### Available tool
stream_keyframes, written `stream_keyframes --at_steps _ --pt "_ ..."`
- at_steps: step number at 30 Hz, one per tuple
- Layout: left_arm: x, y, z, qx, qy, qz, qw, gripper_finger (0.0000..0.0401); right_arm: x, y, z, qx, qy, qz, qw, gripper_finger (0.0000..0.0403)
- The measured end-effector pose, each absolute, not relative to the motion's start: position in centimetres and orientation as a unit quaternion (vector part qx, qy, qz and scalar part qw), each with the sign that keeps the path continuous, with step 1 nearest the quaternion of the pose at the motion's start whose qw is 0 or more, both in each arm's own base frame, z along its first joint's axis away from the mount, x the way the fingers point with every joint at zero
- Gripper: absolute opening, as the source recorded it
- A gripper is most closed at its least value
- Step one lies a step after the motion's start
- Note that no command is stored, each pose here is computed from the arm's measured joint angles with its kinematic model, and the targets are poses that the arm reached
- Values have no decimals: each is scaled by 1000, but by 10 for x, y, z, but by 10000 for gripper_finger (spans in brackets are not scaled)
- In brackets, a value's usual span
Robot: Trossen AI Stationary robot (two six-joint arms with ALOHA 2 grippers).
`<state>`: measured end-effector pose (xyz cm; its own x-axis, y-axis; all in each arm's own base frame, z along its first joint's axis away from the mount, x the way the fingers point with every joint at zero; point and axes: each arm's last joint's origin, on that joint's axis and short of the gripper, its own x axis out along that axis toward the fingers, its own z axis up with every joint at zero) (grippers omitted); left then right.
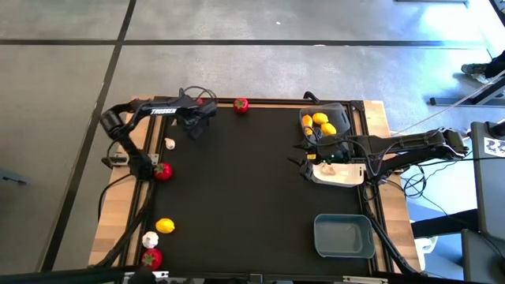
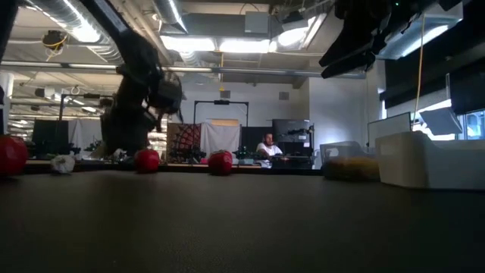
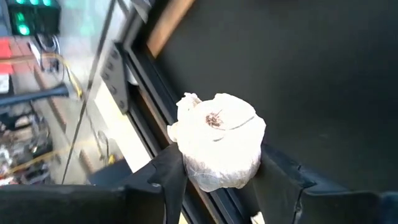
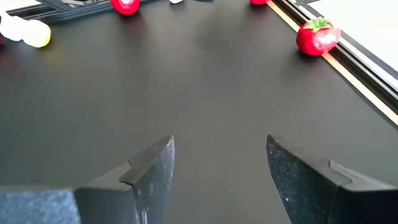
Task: Sort produce into baskets
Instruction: Put the garlic into the white bin
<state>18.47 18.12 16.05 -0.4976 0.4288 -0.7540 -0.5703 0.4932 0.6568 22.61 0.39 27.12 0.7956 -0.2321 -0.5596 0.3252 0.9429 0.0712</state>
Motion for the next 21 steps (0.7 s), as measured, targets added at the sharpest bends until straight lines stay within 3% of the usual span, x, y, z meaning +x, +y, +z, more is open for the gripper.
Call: stream_keyframes --at_steps 13,21 --pt "190 117 240 -30 575 463 674 159 226 4 271 81 287 -148 943 253" --pt "188 83 265 -22 509 439 740 159 226 4 271 79 287 -147 943 253"
